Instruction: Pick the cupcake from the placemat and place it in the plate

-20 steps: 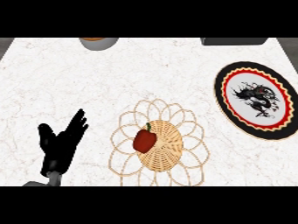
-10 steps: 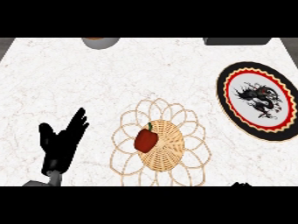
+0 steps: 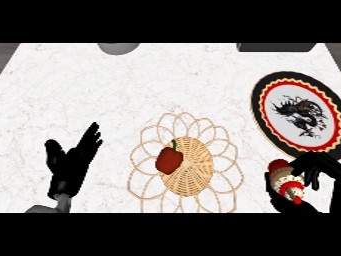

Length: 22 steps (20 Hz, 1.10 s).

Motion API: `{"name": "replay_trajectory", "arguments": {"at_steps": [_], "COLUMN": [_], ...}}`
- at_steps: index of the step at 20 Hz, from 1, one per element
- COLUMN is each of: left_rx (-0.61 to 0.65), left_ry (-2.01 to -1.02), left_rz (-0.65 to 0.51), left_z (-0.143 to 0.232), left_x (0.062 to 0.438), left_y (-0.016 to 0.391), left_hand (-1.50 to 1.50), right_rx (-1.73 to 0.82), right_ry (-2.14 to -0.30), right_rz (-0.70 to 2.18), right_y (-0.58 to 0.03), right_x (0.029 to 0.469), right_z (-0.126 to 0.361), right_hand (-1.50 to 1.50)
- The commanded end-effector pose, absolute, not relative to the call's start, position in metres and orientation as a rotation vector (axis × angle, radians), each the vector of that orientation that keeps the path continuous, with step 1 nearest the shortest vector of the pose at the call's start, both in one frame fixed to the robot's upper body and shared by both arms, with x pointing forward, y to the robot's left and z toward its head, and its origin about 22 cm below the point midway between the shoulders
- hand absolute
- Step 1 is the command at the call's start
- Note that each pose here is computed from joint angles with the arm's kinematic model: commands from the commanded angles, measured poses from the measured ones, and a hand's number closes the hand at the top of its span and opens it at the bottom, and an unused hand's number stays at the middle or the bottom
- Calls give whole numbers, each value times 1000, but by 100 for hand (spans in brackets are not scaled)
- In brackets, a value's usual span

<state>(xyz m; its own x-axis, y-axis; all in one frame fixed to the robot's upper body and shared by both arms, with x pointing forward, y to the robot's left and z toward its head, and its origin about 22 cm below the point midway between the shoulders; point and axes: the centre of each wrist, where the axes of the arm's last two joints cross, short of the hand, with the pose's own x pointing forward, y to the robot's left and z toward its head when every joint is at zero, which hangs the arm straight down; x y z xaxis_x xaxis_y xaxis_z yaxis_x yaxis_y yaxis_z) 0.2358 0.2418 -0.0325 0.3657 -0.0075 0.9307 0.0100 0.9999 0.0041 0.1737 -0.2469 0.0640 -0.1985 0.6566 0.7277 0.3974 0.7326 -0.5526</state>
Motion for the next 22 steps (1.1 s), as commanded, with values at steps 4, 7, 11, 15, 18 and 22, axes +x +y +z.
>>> {"name": "replay_trajectory", "arguments": {"at_steps": [4,7,11,15,18,22], "left_rx": [-11,-8,-24,-8,-47,-31], "left_ry": [-1204,-1191,-1207,-1215,-1225,-1228], "left_rz": [-23,-20,-35,-32,-42,-58], "left_z": [-38,-37,-29,-24,-33,-28], "left_x": [246,246,231,246,243,243], "left_y": [228,234,230,234,219,232], "left_hand": [0,0,0,0,0,0], "right_rx": [-946,-929,-924,-929,-963,-947], "right_ry": [-1808,-1822,-1822,-1829,-1596,-1435], "right_rz": [136,145,130,164,191,441], "right_y": [-302,-333,-376,-381,-409,-411], "right_x": [253,273,304,339,335,344], "right_z": [43,37,39,25,20,14], "right_hand": [150,150,150,150,150,-150]}}
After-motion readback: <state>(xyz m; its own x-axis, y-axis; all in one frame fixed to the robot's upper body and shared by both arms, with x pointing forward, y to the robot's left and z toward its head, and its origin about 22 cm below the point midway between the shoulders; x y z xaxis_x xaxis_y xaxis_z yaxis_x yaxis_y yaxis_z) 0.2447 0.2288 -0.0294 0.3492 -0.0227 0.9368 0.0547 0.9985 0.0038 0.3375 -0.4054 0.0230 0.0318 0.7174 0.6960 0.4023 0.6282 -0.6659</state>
